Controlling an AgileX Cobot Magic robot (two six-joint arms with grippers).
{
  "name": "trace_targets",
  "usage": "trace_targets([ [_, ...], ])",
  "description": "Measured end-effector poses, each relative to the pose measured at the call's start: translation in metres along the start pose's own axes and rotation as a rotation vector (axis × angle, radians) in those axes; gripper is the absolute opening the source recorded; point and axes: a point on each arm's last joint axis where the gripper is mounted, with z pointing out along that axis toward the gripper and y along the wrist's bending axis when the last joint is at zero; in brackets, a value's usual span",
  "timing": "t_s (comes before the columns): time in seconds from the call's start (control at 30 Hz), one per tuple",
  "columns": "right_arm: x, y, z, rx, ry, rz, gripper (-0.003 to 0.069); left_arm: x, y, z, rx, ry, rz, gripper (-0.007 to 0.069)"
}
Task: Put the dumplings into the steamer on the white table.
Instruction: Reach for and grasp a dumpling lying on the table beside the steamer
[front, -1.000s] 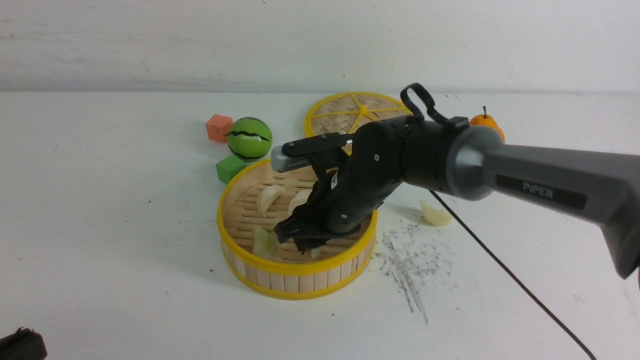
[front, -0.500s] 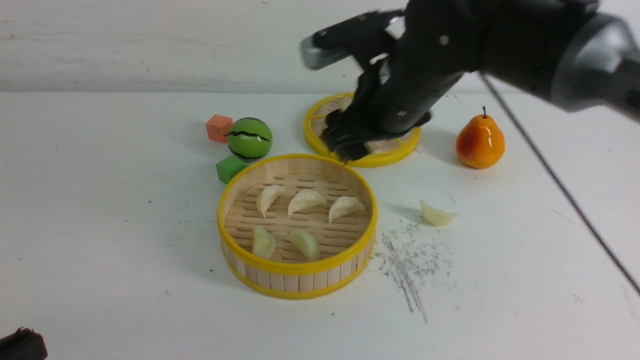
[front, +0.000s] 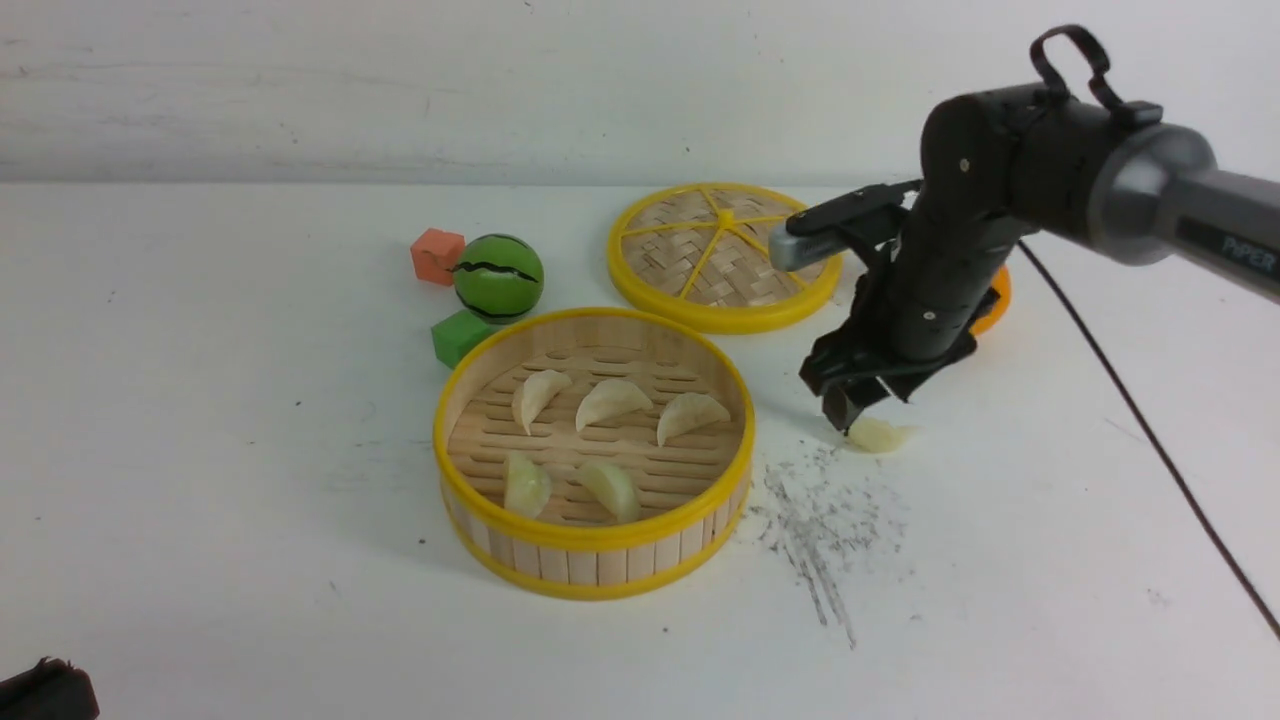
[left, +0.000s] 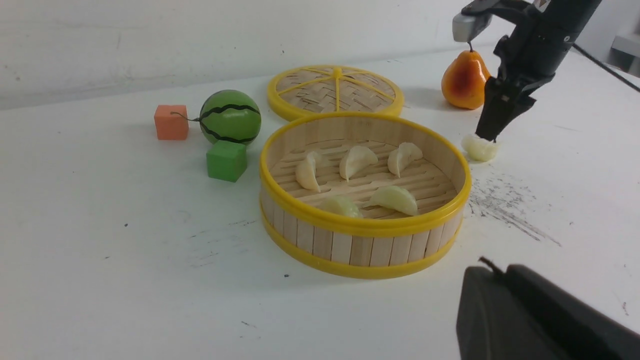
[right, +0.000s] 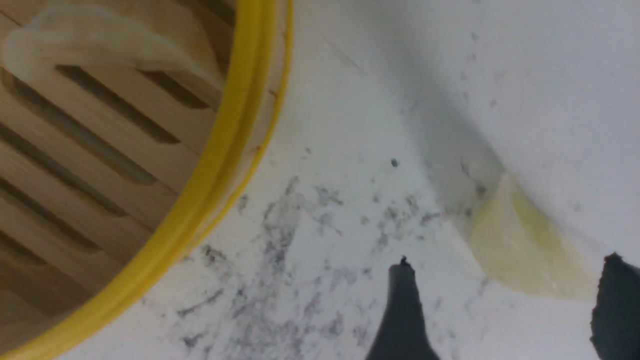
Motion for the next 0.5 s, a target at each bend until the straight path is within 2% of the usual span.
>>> trace_targets([
  [0.1,-0.002,-0.002,0.013,0.015,-0.023,-0.018,0.0459,0.003,0.0,0.001,0.0,0.004,0.0,0.0028],
  [0.27,0.002,-0.014,0.04,0.07,0.003,0.031,0.0424,0.003,0.0,0.002,-0.003,0.002,0.009,0.0028],
  [0.43,0.007,-0.018,0.046,0.077,0.038,0.116,0.0258,0.003,0.001,0.002,-0.012,-0.002,0.033,0.0028],
  [0.5,0.007,-0.018,0.042,0.067,0.046,0.112,0.0233,0.003,0.001,0.002,-0.014,-0.002,0.037,0.0029],
])
